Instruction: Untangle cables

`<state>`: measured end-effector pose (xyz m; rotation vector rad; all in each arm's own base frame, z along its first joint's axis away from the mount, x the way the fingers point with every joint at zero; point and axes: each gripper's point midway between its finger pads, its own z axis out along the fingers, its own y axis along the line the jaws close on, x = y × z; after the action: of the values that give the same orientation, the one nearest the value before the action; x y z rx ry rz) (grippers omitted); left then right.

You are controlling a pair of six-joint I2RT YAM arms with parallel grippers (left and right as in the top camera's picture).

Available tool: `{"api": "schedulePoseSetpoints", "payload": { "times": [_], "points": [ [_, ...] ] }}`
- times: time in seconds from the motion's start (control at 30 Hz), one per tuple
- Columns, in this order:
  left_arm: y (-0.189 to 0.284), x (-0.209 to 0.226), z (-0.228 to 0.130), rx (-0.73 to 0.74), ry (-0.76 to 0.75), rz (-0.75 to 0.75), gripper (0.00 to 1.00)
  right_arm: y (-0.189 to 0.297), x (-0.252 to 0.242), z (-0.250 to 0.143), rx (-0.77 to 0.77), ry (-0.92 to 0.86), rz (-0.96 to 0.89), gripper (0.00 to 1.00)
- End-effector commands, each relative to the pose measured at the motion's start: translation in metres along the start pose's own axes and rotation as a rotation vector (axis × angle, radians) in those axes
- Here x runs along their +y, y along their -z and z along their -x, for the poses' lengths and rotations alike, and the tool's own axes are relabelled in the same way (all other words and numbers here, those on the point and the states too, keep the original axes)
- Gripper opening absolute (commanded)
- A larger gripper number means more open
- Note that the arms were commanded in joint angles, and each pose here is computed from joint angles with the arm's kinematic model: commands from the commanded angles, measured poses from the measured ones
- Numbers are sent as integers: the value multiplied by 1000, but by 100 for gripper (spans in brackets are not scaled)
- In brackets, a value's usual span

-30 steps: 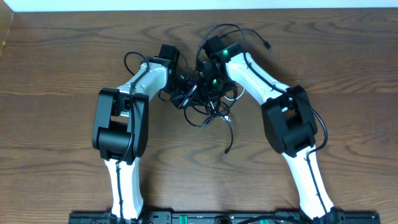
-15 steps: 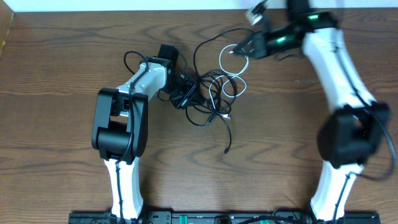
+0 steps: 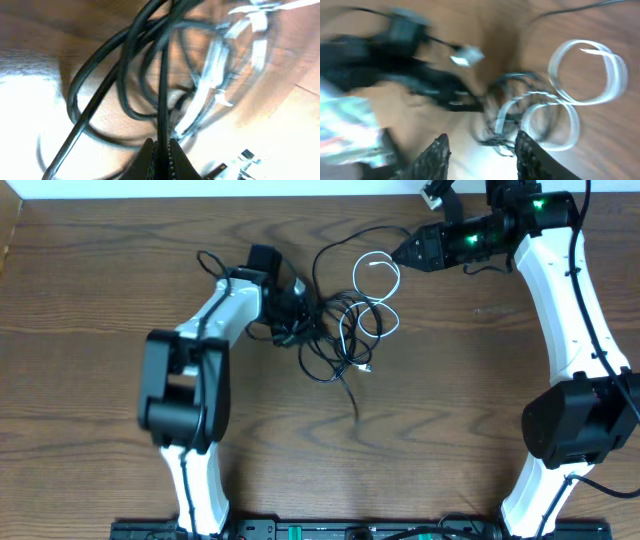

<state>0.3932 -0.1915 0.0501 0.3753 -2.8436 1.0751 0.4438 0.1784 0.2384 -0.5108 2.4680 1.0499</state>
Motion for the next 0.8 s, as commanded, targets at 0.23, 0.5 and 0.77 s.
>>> {"api": "schedulePoseSetpoints", "payload": {
  "times": [0.23,0.5,0.77],
  "points": [
    [123,-60,6,-421,-147,65,8,-39,-79,-35,154,-179,-362,45],
    [125,-73,-6,-395,-123,12,8,-88,-86,-60,265,-209,-297,44],
    [156,-103,-14,-481,-138,-77,8,-107,-68,-56,260,-129,-271,46]
  ]
}}
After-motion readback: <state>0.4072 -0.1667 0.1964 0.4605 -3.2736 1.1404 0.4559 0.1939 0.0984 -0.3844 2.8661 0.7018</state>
